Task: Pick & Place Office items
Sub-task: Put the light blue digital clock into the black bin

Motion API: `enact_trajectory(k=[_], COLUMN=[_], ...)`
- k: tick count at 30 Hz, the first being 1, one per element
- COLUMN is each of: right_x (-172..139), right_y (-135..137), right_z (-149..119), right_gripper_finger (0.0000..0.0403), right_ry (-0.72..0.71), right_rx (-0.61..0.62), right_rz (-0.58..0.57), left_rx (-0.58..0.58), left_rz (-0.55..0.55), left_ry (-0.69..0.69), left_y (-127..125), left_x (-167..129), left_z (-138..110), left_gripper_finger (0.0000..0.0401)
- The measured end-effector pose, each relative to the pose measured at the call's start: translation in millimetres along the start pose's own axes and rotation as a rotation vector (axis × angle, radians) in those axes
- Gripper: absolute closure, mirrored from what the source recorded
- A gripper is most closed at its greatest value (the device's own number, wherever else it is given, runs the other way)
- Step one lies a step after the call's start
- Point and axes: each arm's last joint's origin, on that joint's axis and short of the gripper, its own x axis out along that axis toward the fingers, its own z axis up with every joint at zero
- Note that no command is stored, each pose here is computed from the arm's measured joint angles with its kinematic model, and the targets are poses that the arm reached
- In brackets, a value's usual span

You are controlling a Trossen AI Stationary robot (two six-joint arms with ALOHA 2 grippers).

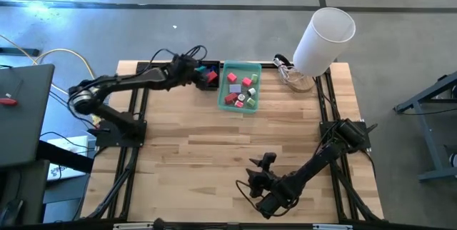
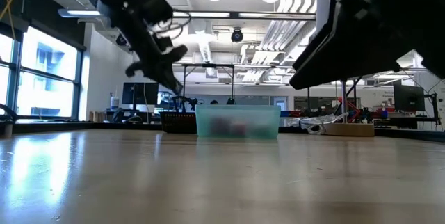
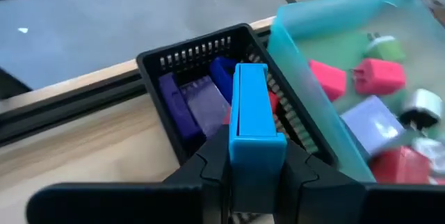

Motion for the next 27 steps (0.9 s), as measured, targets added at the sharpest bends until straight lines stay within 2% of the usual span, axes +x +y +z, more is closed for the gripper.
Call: enact_trajectory(k=[5, 12, 21, 24, 27], right_x=[4, 10, 13, 12, 12], right_y=[-1, -4, -5, -5, -5], right_z=[1, 3, 3, 3, 3], right_gripper_finger=[0.0211, 0.0211, 0.0211, 0.0211, 0.0211], right_ry=[0.031, 0.049, 0.065, 0.067, 0.067], right_rx=[0.030, 0.039, 0.047, 0.047, 0.046], right_rz=[0.018, 0.015, 0.024, 0.026, 0.026], left_rx=[-0.013, 0.048, 0.092, 0.133, 0.124], left_rz=[0.024, 0.138, 0.151, 0.153, 0.153], left_ry=[0.016, 0.030, 0.034, 0.037, 0.036], left_y=[5, 1, -2, -1, -2], left_x=[28, 53, 60, 60, 60], left_z=[-6, -16, -14, -14, -14], left_gripper_finger=[0.0348, 0.0347, 0.0345, 0.0338, 0.0328])
